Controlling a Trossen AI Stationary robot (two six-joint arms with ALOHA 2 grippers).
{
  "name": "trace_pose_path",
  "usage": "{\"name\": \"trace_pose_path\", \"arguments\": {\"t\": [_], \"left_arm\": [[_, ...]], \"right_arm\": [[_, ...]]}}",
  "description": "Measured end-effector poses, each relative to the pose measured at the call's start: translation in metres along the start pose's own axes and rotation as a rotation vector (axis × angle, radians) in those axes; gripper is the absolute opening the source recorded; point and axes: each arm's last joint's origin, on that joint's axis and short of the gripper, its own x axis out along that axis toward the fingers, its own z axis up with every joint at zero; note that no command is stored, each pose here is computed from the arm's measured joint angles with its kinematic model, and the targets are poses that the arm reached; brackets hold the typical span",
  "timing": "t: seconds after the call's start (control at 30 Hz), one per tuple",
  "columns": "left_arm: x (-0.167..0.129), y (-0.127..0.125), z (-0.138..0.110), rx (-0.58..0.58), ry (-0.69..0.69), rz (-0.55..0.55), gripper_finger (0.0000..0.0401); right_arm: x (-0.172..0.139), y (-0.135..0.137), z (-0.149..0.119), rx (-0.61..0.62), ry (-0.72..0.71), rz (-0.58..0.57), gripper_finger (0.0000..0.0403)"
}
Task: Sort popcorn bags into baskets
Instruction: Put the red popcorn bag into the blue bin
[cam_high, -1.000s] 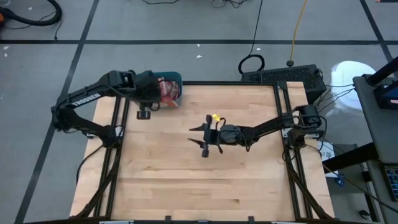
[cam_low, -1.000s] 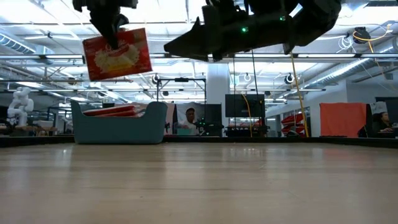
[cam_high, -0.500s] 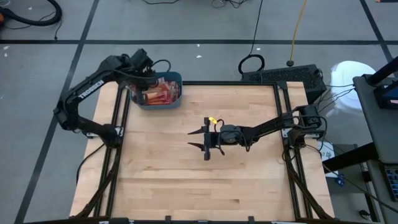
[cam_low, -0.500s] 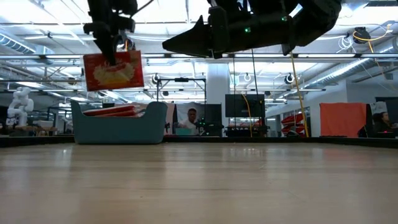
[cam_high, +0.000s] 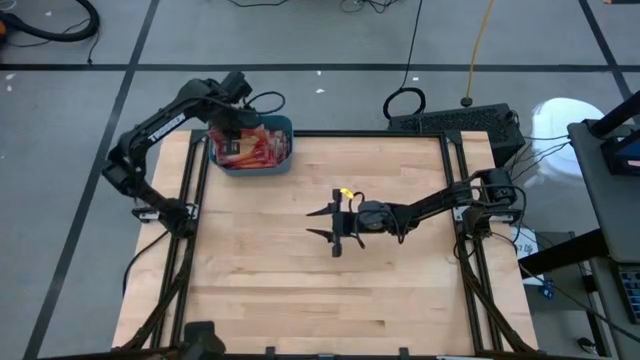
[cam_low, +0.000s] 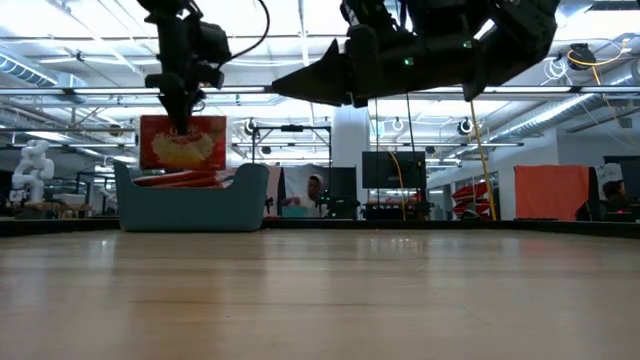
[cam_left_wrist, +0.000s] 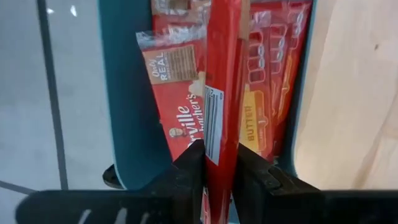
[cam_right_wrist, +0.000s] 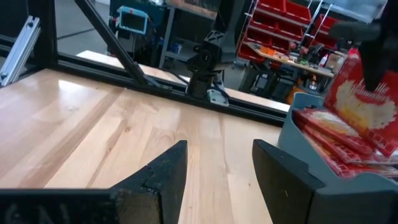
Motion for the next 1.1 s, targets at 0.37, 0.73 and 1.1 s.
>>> {"name": "trace_pose_path", "arguments": {"t": [0.37,0.73,1.1], "left_arm": [[0.025,0.022,-0.001,-0.091,0.088,0.058,0.0076],[0.030,0.026,0.000,-0.125,0.133,0.091,0.0102],[0.030,0.030,0.001,-0.160,0.150,0.166,0.0228]], "right_arm": [[-0.002,0.001,0.000,-0.001,-0.020,-0.001,0.0173],[-0.002,0.001,0.000,-0.005,-0.019,0.000,0.0173],[-0.002,0.001,0.000,-0.005,-0.019,0.000,0.0173]]}}
